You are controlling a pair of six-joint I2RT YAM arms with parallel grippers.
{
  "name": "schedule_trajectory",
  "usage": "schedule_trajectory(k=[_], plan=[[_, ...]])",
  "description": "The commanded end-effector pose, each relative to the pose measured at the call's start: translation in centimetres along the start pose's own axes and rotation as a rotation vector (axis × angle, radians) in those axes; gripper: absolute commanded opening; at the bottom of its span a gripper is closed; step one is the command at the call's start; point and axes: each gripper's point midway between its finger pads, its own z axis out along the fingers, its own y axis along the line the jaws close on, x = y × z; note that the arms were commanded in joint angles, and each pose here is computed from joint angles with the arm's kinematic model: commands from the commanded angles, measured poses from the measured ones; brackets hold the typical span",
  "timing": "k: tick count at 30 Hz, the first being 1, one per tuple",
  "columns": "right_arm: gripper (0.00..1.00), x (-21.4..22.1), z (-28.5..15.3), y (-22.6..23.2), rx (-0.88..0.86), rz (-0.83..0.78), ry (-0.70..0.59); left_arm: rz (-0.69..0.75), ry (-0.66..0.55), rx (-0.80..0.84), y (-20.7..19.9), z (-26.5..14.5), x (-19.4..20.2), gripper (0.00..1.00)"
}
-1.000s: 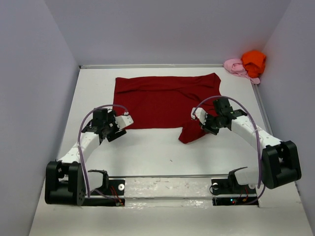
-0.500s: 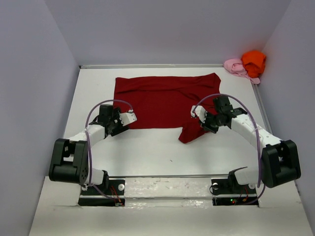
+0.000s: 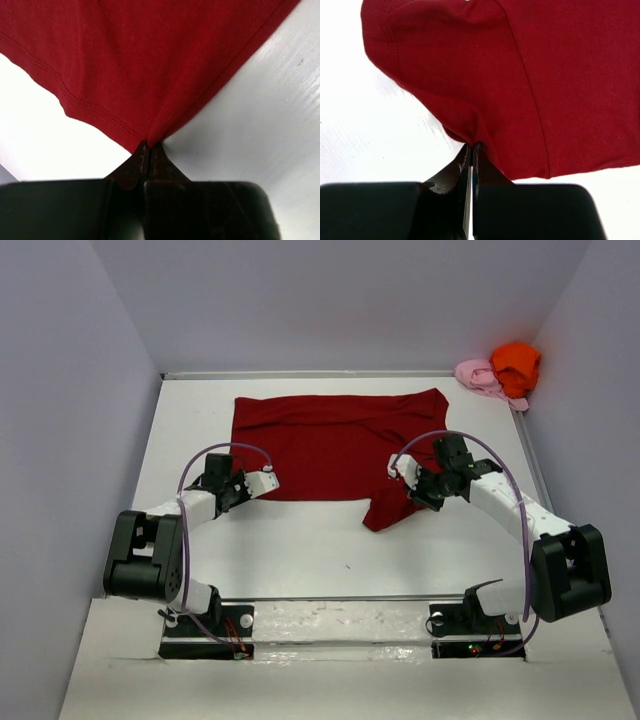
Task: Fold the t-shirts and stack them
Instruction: Fold the tshirt
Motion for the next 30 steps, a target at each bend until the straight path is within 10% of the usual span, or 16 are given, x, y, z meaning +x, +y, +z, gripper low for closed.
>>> schedule_trajectory(k=[1,14,30], plan=[[0.00,-1.4,-0.4,-1.9,0.083,0.019,-0.029,-0.012,0.002,0.000,0.1,-0.8,-0.1,0.00],[0.00,-5.1,-2.6,-9.8,0.488,0.168,-0.198,-0.227,-0.351,-0.126,6.4,-4.5,-8.8,0.00],[0.00,-3.0,-4.4,-20.2,0.825,0.364,-0.118,-0.308,-0.332,-0.173,11.1,-0.5,-7.3,0.00]])
